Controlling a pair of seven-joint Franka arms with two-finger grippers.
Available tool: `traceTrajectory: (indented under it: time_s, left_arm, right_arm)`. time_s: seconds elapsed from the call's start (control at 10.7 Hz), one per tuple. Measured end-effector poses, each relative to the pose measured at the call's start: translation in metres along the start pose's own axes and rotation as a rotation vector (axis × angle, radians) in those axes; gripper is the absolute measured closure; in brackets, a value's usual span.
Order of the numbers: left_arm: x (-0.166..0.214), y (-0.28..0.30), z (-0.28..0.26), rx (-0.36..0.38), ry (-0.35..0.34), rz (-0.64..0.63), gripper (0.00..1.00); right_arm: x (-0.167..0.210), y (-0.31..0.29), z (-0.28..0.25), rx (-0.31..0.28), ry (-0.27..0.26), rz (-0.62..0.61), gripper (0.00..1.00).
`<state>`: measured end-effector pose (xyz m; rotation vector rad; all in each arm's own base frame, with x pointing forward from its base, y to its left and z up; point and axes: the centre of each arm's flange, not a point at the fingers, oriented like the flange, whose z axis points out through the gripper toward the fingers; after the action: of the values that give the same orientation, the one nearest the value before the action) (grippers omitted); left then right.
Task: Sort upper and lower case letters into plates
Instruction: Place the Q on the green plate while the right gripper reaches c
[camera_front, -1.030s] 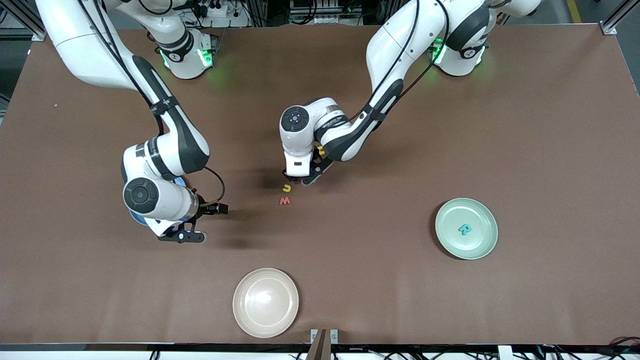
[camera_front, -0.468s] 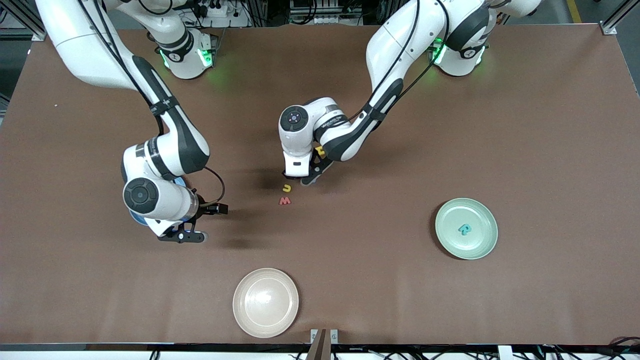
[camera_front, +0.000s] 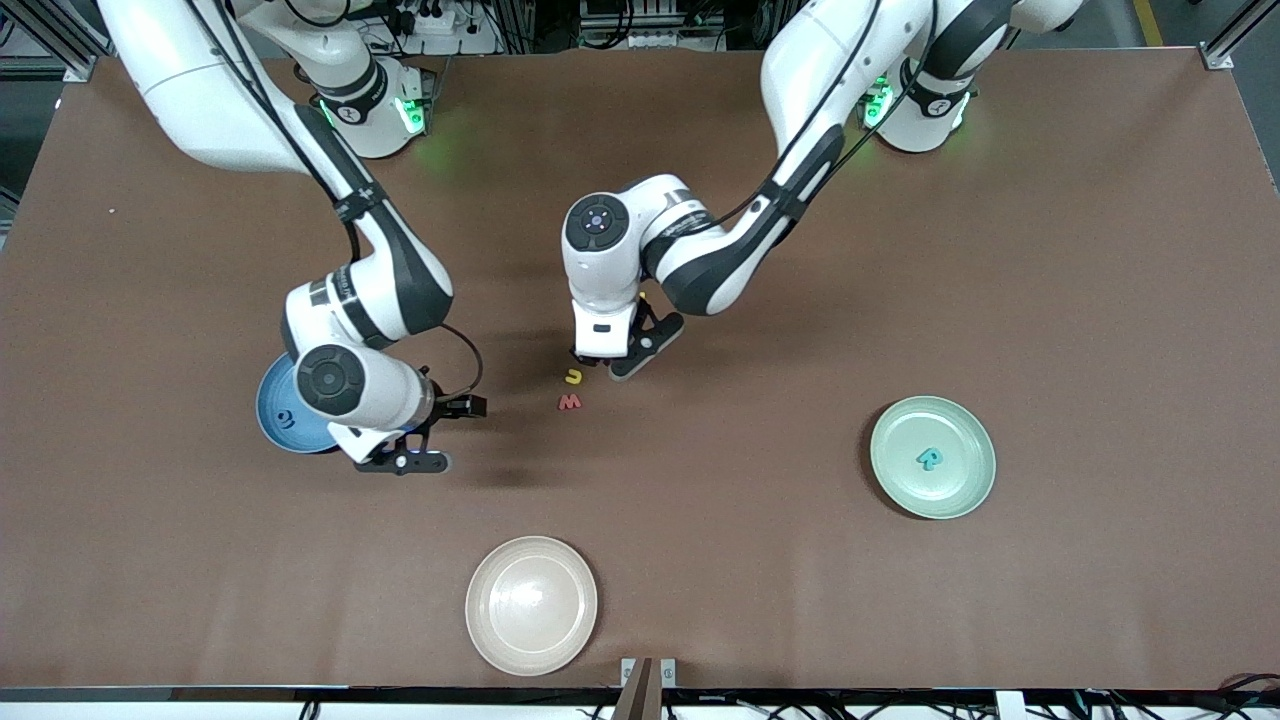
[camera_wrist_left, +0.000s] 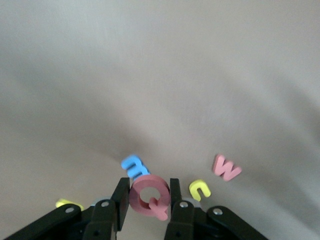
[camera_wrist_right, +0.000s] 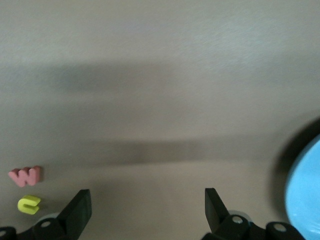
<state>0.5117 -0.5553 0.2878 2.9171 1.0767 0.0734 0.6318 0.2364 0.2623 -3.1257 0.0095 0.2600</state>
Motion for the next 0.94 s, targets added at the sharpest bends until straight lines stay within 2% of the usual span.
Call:
traceTrajectory:
  time_s: [0.28,0.66,0.94]
  left_arm:
    - [0.103,-0.027,-0.039,0.1,0.018,0.141,0.64]
    - [0.251,-0.105,-0.063,0.171,-0.005,0.29,0.64]
    - [0.311,-0.175,-0.04,0.251,-0.068,0.349,0.64]
  right_arm:
    - [-0.023,-0.057,0.011,-0.009,-0.003,0.011,0.0]
    - [-0.066,-0.13,0.043,0.022,0.055,0.054,0.0]
    - [-0.079,-0.137,0.072,0.063,0.092,0.092,0.0]
